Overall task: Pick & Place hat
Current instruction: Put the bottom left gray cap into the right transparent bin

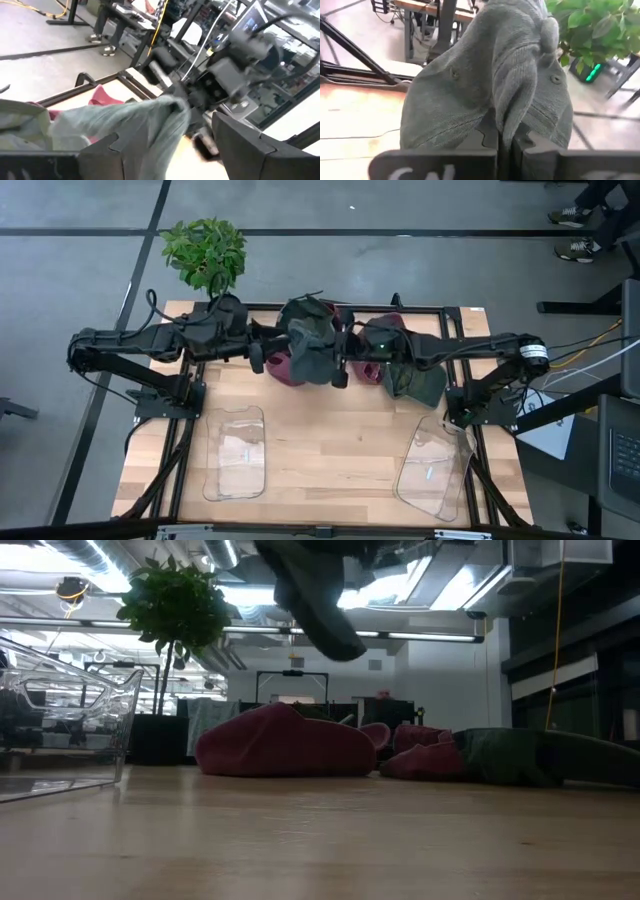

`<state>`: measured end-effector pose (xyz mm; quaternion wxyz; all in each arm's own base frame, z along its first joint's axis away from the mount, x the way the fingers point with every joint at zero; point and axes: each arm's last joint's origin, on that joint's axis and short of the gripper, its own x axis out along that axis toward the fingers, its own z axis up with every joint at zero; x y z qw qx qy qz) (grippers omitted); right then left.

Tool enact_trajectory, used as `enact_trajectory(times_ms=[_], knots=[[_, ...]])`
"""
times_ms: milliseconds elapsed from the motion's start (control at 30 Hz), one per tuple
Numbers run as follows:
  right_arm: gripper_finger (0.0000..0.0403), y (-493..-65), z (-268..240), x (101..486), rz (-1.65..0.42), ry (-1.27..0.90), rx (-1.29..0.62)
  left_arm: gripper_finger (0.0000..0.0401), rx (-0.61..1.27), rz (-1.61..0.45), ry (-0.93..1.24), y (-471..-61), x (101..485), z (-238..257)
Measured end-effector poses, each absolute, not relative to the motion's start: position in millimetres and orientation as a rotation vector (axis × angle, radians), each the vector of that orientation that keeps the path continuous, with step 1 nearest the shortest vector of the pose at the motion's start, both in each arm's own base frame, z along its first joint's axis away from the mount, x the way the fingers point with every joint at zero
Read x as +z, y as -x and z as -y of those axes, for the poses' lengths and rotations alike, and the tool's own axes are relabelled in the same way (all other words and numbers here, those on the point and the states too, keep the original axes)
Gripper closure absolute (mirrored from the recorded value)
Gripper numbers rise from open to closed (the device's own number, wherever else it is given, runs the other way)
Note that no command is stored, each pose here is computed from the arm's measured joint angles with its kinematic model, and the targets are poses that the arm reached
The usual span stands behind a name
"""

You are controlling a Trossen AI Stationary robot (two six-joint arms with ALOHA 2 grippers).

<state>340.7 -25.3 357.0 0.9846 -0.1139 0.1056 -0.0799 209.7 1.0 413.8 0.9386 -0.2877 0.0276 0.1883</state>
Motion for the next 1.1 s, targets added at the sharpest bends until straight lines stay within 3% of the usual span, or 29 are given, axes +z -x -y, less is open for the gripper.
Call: enact_trajectory(times_ms=[233,433,667,1100], knots=[[0.0399,-310,11,400,-0.356,0.110,-0.137,0.0191,0.392,-0.082,0.581,-209,411,-1],[0.0400,-265,-13,420,-0.417,-0.030,-0.266,0.0191,0.378,-0.106,0.578,-209,410,1],[0.0401,-219,-47,418,-0.510,-0.248,-0.362,0.0191,0.400,-0.108,0.567,-209,409,1],[0.0401,-175,-106,395,-0.856,-0.538,-0.216,0.0191,0.406,-0.110,0.545,-209,409,1]])
